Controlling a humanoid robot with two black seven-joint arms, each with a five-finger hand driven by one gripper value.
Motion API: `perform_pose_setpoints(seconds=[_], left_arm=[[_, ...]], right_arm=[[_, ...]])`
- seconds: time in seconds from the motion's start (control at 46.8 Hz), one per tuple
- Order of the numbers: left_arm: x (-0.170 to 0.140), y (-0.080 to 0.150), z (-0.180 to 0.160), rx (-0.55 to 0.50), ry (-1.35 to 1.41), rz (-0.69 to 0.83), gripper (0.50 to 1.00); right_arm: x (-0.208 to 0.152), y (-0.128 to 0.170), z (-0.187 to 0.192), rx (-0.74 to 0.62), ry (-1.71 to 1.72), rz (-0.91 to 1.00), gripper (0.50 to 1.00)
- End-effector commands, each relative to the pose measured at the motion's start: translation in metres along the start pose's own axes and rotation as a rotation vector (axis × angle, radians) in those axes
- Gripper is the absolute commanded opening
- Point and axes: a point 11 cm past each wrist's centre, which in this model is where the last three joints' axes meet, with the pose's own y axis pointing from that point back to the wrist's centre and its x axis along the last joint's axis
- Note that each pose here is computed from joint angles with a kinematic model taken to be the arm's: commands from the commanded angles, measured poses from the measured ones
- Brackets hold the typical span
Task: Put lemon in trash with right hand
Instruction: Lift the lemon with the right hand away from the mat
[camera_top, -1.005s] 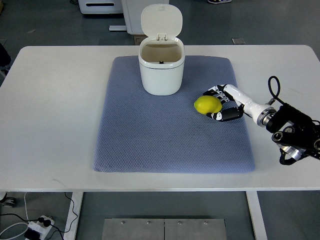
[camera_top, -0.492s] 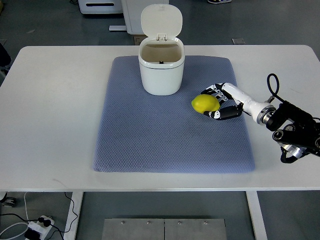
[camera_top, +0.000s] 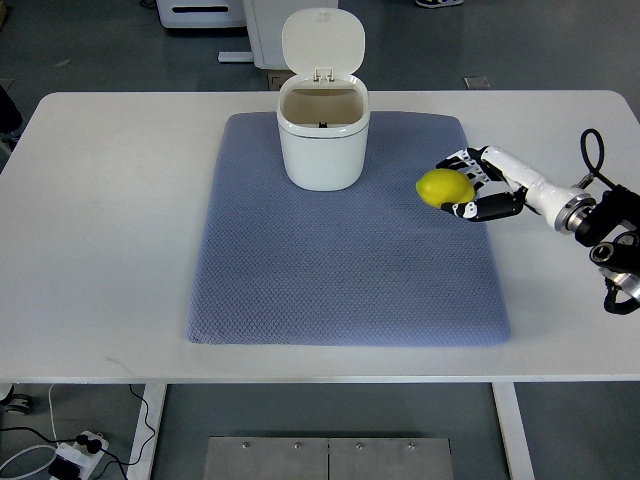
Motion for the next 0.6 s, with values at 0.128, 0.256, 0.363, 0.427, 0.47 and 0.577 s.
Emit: perform_pose_setpoints(seconds=[0.128, 0.256, 0.363, 0.427, 0.47, 0.577], left_arm=[[0.0, 0.0, 0.0, 0.0, 0.0, -0.001, 1.0], [0.0, 0.0, 0.0, 0.0, 0.0, -0.001, 1.0], [0.0, 0.0, -0.001, 0.002, 0.0, 0.001, 1.0], [0.0, 0.0, -0.001, 0.002, 0.0, -0.001, 1.0], [0.0, 0.0, 0.0, 0.002, 0.0, -0.001, 1.0], [0.0, 0.0, 0.0, 0.0, 0.0, -0.001, 1.0]], right_arm=[[0.061, 0.015, -0.011, 0.013, -0.066, 0.072, 0.5], [0.09, 0.02, -0.028, 0.04, -0.07, 0.092, 0.5], [0.107, 0.022, -0.042, 0.064, -0.084, 0.099, 0.5], [0.112, 0.023, -0.047, 0.074, -0.089, 0.1, 0.5], [0.115, 0.024, -0.049, 0.076, -0.089, 0.103, 0.5], [0.117, 0.023, -0.052, 0.08, -0.086, 0.103, 0.5]])
